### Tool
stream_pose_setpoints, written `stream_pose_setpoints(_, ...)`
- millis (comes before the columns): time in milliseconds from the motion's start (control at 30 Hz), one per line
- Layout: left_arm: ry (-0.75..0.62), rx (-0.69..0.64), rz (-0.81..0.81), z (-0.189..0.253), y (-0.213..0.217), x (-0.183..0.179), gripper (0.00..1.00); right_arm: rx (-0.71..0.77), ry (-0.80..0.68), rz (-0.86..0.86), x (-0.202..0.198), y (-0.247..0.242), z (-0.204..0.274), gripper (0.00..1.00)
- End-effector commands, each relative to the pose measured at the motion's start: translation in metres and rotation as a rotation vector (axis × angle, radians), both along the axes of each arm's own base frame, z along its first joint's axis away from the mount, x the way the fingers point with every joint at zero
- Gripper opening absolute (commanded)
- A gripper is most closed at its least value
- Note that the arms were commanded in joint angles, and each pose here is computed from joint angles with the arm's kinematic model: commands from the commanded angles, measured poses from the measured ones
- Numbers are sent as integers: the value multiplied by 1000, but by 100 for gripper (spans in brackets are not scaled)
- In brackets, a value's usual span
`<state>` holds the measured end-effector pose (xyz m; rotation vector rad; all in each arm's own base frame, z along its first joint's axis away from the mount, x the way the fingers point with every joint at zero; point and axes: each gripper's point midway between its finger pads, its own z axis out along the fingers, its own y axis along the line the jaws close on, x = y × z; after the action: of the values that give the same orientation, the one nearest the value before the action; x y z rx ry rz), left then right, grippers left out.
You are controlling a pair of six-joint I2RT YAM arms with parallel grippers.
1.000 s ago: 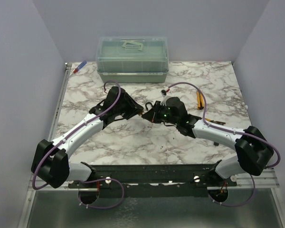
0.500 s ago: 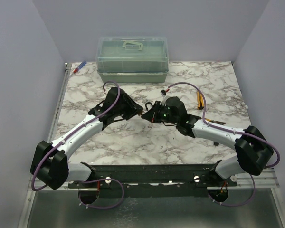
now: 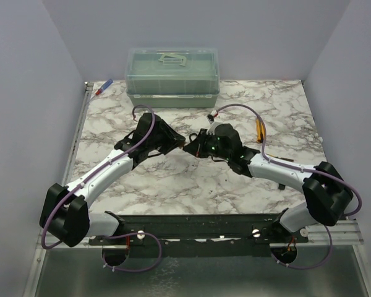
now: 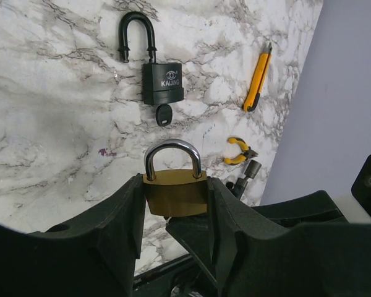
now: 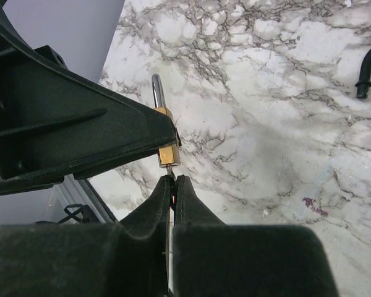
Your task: Unlock with the key
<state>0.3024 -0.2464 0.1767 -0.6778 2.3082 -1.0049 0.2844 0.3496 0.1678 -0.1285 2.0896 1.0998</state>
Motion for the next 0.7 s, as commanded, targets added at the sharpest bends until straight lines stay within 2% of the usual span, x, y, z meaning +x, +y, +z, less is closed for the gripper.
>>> stream_pose_setpoints(0, 8, -81, -89, 14, -19, -18, 0, 90, -153, 6, 24, 15, 51, 0)
stream_pose_setpoints(67, 3, -75, -83, 14, -17, -17, 0, 81, -148, 19, 21, 15, 50, 1)
stream_pose_setpoints(100, 0, -70, -76, 13, -16, -16, 0, 74, -144, 23, 20, 13, 49, 4)
stream_pose_setpoints(233, -15, -51, -43, 13, -11, -10, 0, 48, -135, 63, 7, 8, 48, 37)
stream_pose_setpoints(333, -20, -42, -16, 13, -7, -4, 0, 25, -117, 90, -6, 1, 43, 50)
stream_pose_setpoints(533, -18, -34, -6, 11, -8, 2, 0, -3, -70, 117, -27, -13, 27, 53)
stream_pose_setpoints(667, -17, -36, -4, 12, -8, 3, 0, -14, -63, 91, -26, -18, 21, 49)
